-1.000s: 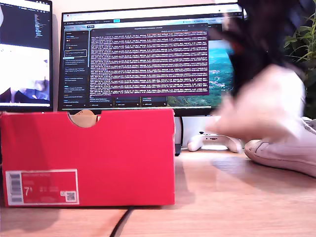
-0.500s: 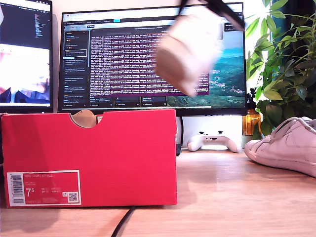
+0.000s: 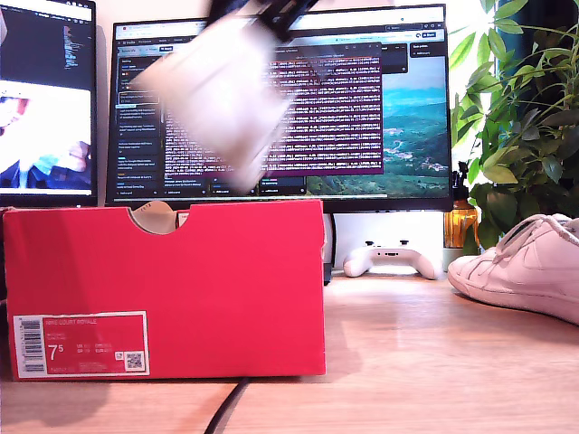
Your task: Pack the white shoes by picking the first shoe and placing it inside the red shoebox, left side, then picking and rotating the second shoe and placing it in the shoebox
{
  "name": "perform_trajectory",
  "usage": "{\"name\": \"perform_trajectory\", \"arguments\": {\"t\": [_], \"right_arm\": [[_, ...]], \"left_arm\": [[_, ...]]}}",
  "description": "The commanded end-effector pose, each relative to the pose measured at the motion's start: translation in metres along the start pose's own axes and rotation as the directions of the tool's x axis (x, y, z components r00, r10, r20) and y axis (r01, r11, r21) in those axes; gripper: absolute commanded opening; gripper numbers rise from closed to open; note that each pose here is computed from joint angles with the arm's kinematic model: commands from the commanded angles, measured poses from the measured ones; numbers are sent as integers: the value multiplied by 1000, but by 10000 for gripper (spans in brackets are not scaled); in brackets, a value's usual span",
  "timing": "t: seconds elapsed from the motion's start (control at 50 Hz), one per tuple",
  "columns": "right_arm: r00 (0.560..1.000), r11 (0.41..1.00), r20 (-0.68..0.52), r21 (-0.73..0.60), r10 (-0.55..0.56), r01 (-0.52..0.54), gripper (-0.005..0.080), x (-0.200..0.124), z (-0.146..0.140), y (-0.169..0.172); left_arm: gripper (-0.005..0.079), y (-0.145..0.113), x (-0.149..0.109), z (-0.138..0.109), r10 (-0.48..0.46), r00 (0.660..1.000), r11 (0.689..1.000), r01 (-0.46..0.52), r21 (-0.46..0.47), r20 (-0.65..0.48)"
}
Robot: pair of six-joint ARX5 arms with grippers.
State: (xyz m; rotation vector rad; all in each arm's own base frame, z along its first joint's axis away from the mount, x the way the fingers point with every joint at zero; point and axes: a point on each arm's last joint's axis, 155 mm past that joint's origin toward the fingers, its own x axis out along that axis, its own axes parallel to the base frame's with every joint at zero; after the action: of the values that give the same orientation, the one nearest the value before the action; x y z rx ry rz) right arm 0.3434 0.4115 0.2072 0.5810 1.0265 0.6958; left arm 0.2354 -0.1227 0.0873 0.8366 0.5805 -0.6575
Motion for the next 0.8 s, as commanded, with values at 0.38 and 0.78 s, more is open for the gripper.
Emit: {"name": "perform_trajectory", "arguments": {"t": [0.38, 0.78], "right_arm": [[997, 999, 58, -10, -49, 49, -13, 30, 8, -13], [992, 993, 37, -12, -118, 119, -13, 59, -8, -37]], "left_arm": [[-11, 3, -1, 6, 7, 1000, 1000, -7, 0, 19], [-11, 3, -1, 6, 7, 1000, 1000, -7, 0, 18]]}}
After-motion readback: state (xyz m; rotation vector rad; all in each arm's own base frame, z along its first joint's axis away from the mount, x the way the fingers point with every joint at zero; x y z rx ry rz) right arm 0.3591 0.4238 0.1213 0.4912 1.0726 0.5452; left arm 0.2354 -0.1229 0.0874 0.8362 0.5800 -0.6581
